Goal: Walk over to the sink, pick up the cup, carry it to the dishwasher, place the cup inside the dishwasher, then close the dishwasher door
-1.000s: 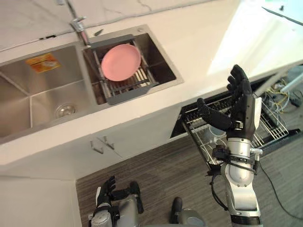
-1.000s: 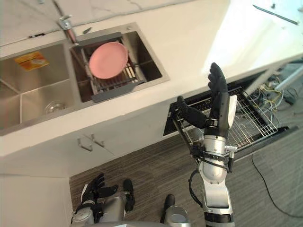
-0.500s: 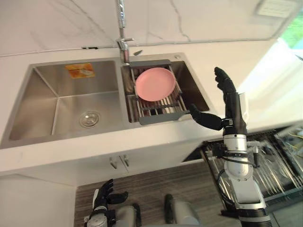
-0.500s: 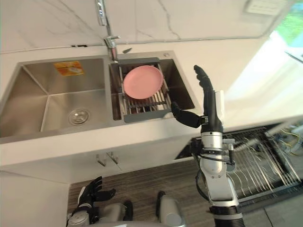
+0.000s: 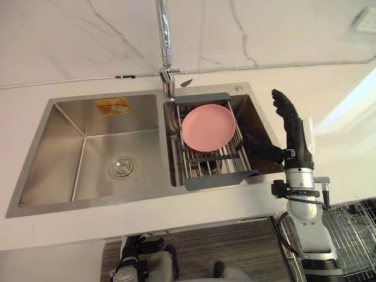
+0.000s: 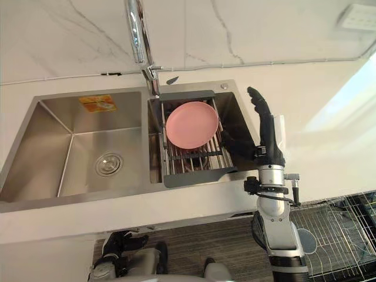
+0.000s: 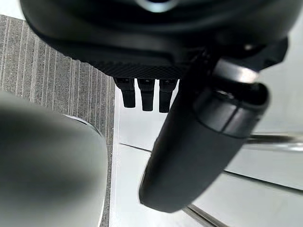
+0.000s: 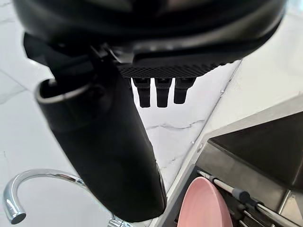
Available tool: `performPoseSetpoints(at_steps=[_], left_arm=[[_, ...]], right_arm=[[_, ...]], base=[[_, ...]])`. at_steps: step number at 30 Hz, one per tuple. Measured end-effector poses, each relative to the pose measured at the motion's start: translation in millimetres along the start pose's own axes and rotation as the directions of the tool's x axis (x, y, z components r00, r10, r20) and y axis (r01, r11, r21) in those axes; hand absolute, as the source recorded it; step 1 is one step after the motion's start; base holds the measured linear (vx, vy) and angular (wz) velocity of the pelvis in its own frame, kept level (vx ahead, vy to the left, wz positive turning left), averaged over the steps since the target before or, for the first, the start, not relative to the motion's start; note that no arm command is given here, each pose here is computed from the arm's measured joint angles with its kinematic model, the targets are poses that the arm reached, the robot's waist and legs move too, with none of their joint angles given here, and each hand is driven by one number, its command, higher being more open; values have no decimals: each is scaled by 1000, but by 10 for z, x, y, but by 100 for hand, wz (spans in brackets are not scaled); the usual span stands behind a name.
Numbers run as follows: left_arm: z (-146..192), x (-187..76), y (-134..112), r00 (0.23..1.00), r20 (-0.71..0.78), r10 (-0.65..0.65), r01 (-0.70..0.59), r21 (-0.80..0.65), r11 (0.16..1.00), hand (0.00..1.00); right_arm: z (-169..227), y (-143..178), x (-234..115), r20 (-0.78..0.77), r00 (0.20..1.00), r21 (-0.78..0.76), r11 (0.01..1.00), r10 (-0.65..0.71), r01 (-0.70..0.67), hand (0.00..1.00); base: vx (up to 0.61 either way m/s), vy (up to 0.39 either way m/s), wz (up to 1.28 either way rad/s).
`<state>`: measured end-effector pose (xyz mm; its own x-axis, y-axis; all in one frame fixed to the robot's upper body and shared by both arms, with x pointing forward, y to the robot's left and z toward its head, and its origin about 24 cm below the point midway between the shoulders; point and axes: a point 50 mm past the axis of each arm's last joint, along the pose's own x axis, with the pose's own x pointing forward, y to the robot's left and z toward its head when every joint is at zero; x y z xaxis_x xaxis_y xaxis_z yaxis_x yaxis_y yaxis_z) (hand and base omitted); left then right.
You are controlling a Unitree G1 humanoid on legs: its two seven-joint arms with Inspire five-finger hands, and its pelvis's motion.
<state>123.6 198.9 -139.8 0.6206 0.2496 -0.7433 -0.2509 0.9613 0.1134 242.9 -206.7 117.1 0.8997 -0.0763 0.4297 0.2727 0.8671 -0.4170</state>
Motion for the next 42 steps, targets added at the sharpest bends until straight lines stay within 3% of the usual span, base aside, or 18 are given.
performPoseSetpoints(at_steps=[4, 5, 16, 26, 42], left_arm=[[-11, -3, 12, 1000, -1, 1, -1, 13, 1000, 90], [-81, -19, 51, 1000, -15, 4, -3, 36, 999, 90], [-100, -28, 55, 1000, -21, 9, -8, 31, 999, 90], [-125, -36, 33, 999, -36, 17, -17, 3, 1000, 90], [-112, -35, 42, 999, -29, 19, -19, 0, 1000, 90]], right_arm=[[-67, 6, -18, -27, 999, -19, 1000, 20, -20, 90], [-219, 102, -144, -104, 989, -26, 994, 101, -104, 90], [-234, 158, -163, -130, 988, -30, 996, 80, -85, 90], [-267, 150, -159, -149, 988, -211, 976, 30, -61, 90], [-532, 79, 89, -193, 978, -471, 868, 75, -160, 90]], base=[[-8, -19, -4], [0, 0, 0], [-1, -1, 0], [-41, -11, 14], [15, -8, 6]])
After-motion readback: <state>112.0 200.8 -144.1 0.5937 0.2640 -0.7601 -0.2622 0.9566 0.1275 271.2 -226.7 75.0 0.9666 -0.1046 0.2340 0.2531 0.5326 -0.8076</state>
